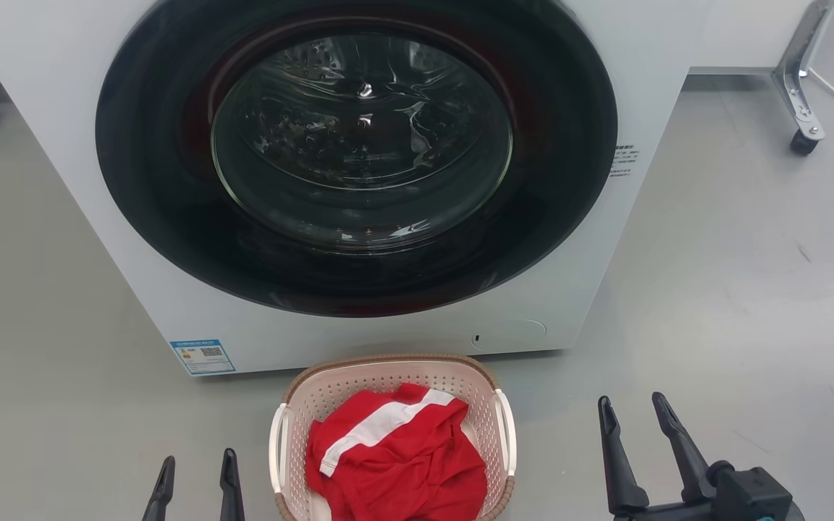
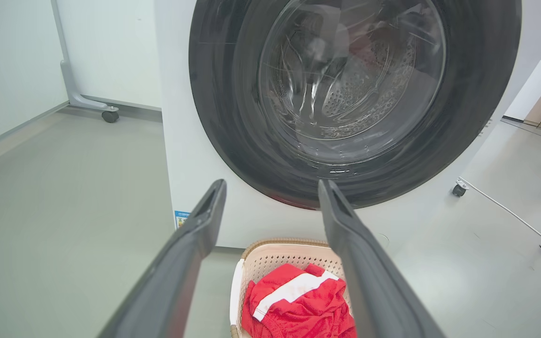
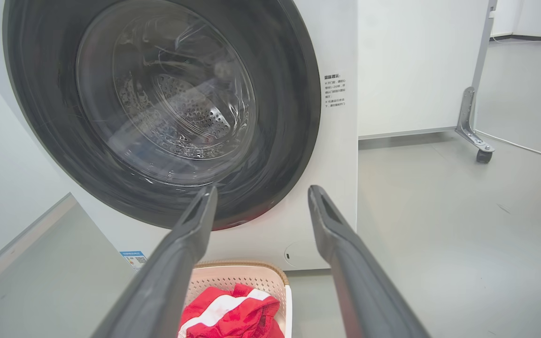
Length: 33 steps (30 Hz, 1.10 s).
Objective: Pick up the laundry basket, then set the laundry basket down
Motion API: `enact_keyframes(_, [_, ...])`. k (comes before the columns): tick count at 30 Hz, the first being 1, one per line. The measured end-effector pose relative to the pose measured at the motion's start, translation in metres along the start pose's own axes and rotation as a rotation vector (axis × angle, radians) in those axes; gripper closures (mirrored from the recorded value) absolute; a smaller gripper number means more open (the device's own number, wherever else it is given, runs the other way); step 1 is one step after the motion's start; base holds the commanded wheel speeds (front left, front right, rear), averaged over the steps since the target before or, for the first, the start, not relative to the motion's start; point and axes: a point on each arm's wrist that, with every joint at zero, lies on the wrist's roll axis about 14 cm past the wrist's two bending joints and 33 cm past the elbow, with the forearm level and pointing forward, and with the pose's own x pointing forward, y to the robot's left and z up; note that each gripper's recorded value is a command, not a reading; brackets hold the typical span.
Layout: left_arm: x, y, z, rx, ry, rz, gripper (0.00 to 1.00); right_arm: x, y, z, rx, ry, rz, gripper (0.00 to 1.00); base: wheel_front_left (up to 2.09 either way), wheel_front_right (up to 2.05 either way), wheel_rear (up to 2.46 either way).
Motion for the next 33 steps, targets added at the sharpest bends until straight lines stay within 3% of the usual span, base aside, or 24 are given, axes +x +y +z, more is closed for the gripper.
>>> enact_keyframes(33, [-0.012, 0.000, 0.010, 0.009, -0.040, 0.009, 0.00, -0.023, 0.002, 0.021, -0.029, -0.075, -0.034, 0.00, 0.00, 0.00, 0.00])
